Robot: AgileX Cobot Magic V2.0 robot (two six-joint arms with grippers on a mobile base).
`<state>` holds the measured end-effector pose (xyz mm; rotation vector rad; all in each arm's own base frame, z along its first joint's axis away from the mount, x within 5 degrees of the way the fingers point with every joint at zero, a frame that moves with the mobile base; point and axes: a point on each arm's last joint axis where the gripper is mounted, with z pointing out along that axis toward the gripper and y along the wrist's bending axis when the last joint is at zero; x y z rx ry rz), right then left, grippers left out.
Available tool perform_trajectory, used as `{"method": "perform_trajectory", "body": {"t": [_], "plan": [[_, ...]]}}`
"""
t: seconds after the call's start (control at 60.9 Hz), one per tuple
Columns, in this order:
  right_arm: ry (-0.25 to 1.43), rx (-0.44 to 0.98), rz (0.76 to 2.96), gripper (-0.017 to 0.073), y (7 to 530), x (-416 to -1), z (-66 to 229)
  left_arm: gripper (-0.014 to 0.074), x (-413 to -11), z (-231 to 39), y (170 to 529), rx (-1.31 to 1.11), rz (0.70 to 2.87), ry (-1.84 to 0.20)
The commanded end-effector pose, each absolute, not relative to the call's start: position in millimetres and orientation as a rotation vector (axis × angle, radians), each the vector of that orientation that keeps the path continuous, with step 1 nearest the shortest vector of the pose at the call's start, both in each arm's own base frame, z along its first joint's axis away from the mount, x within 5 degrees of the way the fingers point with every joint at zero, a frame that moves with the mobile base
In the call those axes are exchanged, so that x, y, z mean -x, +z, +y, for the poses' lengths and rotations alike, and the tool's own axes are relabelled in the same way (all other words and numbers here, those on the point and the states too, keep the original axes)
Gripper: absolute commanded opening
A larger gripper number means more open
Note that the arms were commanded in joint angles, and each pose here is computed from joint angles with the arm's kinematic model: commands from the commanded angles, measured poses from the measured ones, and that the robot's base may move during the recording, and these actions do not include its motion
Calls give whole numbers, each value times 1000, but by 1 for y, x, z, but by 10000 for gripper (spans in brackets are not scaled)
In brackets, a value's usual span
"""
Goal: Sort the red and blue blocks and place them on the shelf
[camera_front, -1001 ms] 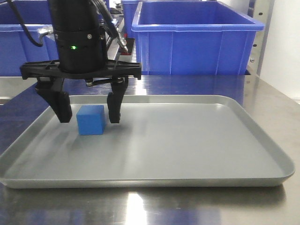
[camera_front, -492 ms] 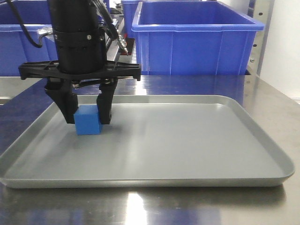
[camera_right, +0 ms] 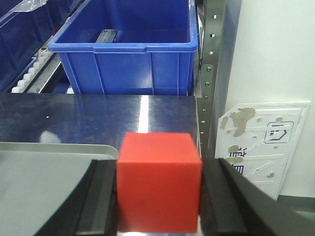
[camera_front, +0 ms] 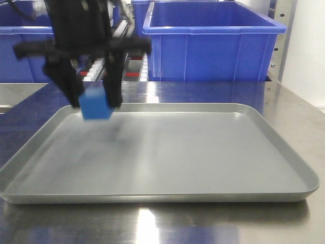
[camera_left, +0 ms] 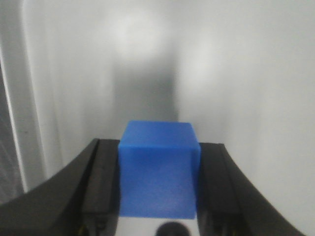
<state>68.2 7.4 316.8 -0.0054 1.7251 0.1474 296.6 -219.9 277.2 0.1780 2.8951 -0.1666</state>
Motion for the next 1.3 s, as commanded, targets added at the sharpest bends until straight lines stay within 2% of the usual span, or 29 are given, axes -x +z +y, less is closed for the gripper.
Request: {"method": "perform_trajectory", "body": {"t": [0.0,0.131,0.378,0.575,0.722,0.985,1.28], "plan": [[133,11,1617,49,333,-69,7,132,-282,-211,325,-349,2737,-302],[133,11,1617,49,333,-69,7,132,-271,-198,340,-526,2548,-416],[133,11,1617,49,333,-69,7,132,-250,-157,343,-397,2268,-484],[133,11,1617,49,333,-69,7,132,-224,-120,336,-287,2094,-469],[133,11,1617,49,333,-69,7,132,-200,-92,327,-220,2045,-438],[133,11,1617,49,333,-69,7,132,-160,-43,330,-126,1925,-268],[133,11,1617,49,333,-69,7,132,-115,-26,337,-82,1745,-265]]}}
